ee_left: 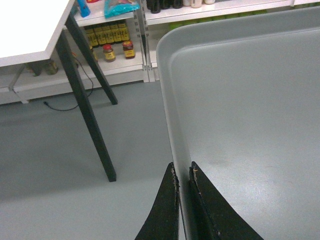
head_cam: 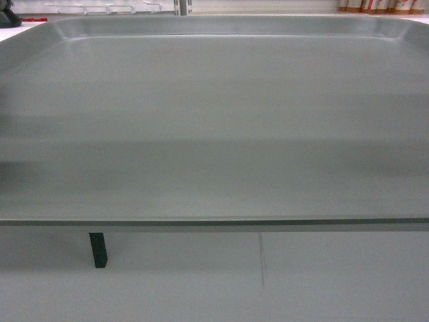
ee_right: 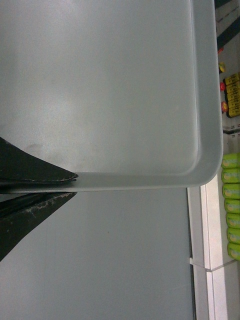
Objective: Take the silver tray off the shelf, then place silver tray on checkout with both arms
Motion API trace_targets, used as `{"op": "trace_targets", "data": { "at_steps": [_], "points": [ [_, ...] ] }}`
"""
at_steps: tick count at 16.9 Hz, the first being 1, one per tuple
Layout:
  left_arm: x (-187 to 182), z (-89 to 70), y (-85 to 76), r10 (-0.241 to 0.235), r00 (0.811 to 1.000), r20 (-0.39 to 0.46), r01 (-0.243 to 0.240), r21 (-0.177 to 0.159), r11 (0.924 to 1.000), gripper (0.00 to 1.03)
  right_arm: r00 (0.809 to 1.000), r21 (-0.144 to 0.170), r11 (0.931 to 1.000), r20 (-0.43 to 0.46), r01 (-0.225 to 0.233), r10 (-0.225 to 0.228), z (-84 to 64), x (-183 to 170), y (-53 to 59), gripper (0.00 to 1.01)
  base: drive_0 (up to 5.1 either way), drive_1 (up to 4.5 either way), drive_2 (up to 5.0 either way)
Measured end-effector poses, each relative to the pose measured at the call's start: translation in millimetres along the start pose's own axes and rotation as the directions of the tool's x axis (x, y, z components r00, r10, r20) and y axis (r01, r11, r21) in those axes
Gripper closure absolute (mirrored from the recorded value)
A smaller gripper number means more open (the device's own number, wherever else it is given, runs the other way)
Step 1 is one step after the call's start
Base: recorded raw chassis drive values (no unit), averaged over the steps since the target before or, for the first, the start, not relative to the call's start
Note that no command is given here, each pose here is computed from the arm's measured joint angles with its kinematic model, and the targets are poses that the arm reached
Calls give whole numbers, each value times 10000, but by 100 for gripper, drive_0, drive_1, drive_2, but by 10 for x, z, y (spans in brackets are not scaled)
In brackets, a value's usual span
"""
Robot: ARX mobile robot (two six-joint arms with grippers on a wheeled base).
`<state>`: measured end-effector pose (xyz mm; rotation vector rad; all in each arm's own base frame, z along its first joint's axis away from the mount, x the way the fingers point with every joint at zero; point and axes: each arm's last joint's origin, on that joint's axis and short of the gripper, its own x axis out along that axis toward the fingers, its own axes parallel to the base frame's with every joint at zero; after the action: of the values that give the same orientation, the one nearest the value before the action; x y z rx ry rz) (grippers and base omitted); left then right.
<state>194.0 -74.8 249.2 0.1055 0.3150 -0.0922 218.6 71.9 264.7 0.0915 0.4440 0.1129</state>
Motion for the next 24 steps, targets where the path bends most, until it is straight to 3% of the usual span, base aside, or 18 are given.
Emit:
{"op": "trace_targets", "data": {
  "at_steps": [24],
  "points": [
    [4, -1, -1, -11, 10000, -7, 11, 6, 10000, 99, 10000, 2, 10000, 5, 6, -6, 0, 2, -1, 98, -501, 244, 244]
  ]
}}
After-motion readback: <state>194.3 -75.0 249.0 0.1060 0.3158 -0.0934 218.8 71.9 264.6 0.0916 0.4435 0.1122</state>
